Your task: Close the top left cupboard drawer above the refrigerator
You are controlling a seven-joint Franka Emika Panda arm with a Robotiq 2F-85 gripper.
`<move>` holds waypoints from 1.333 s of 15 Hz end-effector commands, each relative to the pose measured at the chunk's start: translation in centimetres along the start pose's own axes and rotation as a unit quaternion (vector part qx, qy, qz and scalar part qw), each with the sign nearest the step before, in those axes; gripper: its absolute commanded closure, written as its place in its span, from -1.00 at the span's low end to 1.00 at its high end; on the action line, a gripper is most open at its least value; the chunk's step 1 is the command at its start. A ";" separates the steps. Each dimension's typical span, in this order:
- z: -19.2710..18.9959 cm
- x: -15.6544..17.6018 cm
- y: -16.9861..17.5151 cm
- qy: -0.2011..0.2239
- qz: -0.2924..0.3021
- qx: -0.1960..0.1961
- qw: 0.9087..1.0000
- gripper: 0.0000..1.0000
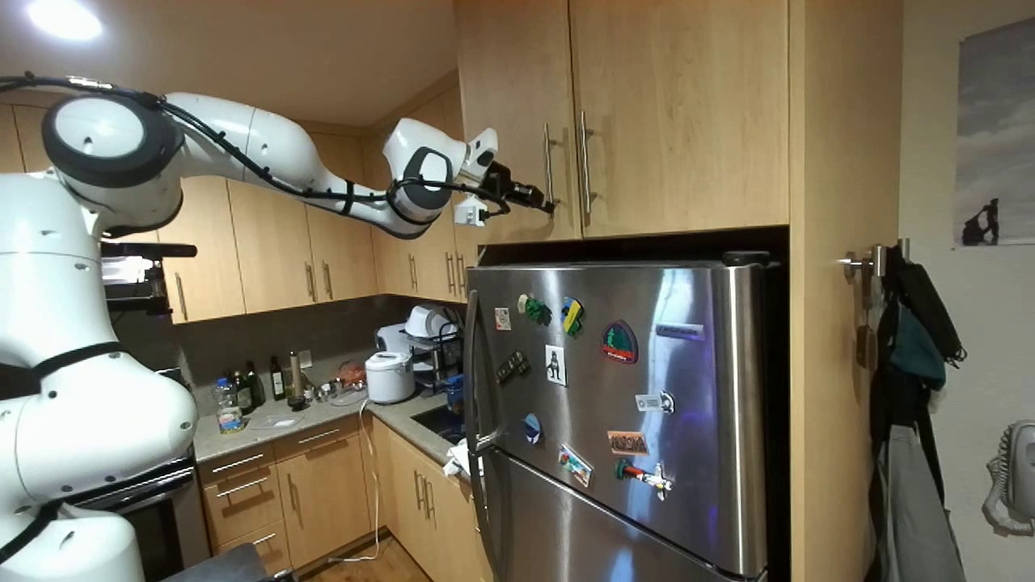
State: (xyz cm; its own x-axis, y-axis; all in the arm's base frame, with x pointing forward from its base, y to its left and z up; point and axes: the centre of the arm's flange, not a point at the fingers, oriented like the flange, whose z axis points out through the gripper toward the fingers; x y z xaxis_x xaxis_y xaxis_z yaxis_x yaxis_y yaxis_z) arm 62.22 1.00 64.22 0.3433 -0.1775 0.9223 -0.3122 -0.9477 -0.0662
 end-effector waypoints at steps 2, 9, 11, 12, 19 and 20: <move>2.9 1.8 -0.4 0.005 0.001 -0.010 1.000 0.99; 1.7 0.3 0.2 0.004 0.008 -0.010 1.000 0.99; 2.0 0.2 0.4 0.000 0.019 -0.011 1.000 0.99; 2.2 0.2 0.4 0.000 0.024 -0.012 1.000 0.99; 2.8 1.3 0.3 0.011 0.035 -0.020 0.999 0.99; 2.9 1.5 0.3 0.013 0.038 -0.022 0.999 0.99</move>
State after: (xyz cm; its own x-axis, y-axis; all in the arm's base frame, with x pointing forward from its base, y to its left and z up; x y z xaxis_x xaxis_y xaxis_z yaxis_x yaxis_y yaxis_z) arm 63.93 0.08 63.54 0.3088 -0.2435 0.9194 -0.3602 -0.9246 -0.1239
